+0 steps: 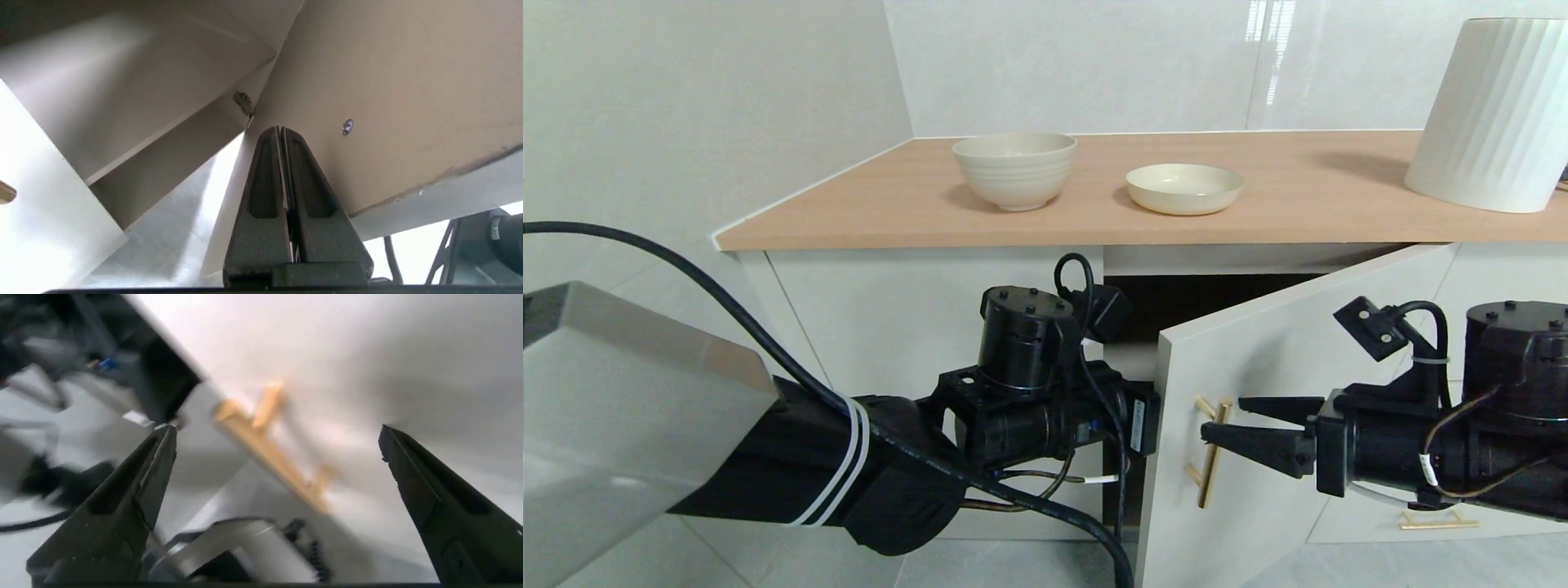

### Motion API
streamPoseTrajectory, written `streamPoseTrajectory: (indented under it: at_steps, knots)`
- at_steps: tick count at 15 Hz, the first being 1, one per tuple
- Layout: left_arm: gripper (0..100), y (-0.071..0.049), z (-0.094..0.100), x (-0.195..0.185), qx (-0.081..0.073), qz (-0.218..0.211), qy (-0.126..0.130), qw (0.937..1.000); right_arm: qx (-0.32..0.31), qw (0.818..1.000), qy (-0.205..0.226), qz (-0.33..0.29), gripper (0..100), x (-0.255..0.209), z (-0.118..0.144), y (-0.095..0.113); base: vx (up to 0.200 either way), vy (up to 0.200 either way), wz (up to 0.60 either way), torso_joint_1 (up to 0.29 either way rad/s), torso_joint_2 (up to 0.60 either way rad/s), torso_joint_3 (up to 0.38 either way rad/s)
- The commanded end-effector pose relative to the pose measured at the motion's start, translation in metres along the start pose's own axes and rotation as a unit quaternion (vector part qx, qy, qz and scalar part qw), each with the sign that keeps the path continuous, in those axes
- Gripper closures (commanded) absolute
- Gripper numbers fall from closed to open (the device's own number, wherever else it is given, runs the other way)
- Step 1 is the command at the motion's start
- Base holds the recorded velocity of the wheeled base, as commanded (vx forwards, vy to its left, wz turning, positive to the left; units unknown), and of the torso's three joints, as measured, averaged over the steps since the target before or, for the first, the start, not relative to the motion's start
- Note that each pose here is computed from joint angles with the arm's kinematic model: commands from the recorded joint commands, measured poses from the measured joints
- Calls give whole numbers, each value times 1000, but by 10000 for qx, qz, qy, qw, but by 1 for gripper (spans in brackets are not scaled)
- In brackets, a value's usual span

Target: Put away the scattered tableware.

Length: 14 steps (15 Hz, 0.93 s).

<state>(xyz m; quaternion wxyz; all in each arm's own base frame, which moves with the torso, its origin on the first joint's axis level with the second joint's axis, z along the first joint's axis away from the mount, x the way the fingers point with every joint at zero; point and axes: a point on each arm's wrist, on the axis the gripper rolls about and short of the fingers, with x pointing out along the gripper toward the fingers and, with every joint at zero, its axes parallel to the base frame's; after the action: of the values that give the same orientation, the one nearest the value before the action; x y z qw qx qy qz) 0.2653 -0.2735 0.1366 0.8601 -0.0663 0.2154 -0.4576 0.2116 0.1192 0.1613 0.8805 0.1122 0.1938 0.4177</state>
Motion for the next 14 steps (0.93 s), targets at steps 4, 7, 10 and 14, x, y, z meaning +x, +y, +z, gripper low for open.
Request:
streamPoseTrajectory:
  at_steps: [4, 7, 10, 14]
  knots:
    - [100, -2, -1, -2, -5, -30, 23, 10000, -272, 9982, -367, -391, 0, -42, 0, 19, 0, 0, 0, 0, 0, 0]
    - [100, -1, -3, -1, 4, -44, -4, 10000, -217, 9981, -260, -521, 0, -76, -3, 34, 0, 0, 0, 0, 0, 0]
    - [100, -17, -10, 0, 50, -212, 96, 9997, -172, 9980, -180, -580, 0, -97, -11, 43, 0, 0, 0, 0, 0, 0]
    - [100, -36, -20, 4, 114, -484, 67, 9987, -130, 9980, -232, -567, 0, -106, -15, 46, 0, 0, 0, 0, 0, 0]
